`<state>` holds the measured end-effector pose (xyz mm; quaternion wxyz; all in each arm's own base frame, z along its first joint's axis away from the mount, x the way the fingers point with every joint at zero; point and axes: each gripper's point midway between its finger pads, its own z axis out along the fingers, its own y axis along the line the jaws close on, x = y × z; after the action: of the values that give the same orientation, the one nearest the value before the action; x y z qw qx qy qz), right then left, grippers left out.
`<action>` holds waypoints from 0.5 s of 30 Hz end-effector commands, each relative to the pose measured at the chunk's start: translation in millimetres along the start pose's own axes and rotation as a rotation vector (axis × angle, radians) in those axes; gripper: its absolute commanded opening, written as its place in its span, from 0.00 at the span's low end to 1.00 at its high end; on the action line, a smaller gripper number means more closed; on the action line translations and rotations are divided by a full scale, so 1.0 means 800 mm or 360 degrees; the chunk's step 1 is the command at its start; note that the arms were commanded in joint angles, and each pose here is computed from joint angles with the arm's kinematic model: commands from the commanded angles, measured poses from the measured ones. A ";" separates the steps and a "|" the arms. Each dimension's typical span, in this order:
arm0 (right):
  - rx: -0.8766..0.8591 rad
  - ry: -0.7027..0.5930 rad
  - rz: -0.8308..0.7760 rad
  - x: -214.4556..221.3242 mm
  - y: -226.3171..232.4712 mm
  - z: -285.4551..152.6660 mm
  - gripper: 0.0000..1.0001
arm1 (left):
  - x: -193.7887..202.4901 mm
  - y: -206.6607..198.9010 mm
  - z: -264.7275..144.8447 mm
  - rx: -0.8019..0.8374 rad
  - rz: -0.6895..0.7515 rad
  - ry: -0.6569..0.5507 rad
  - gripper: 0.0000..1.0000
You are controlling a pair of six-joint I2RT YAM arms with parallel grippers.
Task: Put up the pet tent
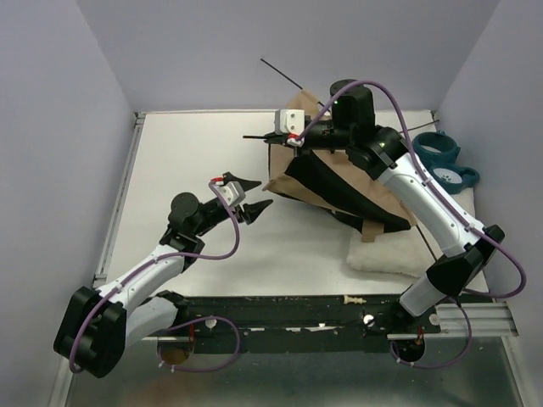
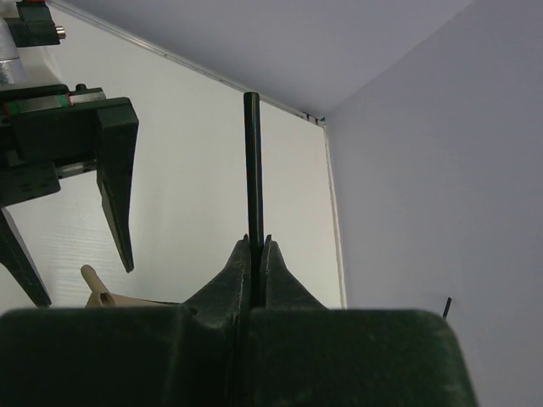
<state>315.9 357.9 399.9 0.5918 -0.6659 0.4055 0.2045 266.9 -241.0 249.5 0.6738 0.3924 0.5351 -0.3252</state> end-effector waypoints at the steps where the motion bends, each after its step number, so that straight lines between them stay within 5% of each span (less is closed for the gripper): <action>1: 0.0032 0.0052 0.0012 0.002 0.002 -0.016 0.01 | -0.028 0.018 0.007 -0.0117 0.0131 -0.0144 0.67; 15: 0.0022 0.0060 0.0023 0.006 0.009 -0.019 0.01 | -0.024 0.003 0.034 -0.0052 0.0127 -0.0173 0.56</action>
<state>311.6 354.5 391.9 0.5843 -0.6680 0.4116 0.2073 275.2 -259.7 246.3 0.6873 0.3881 0.5230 -0.3216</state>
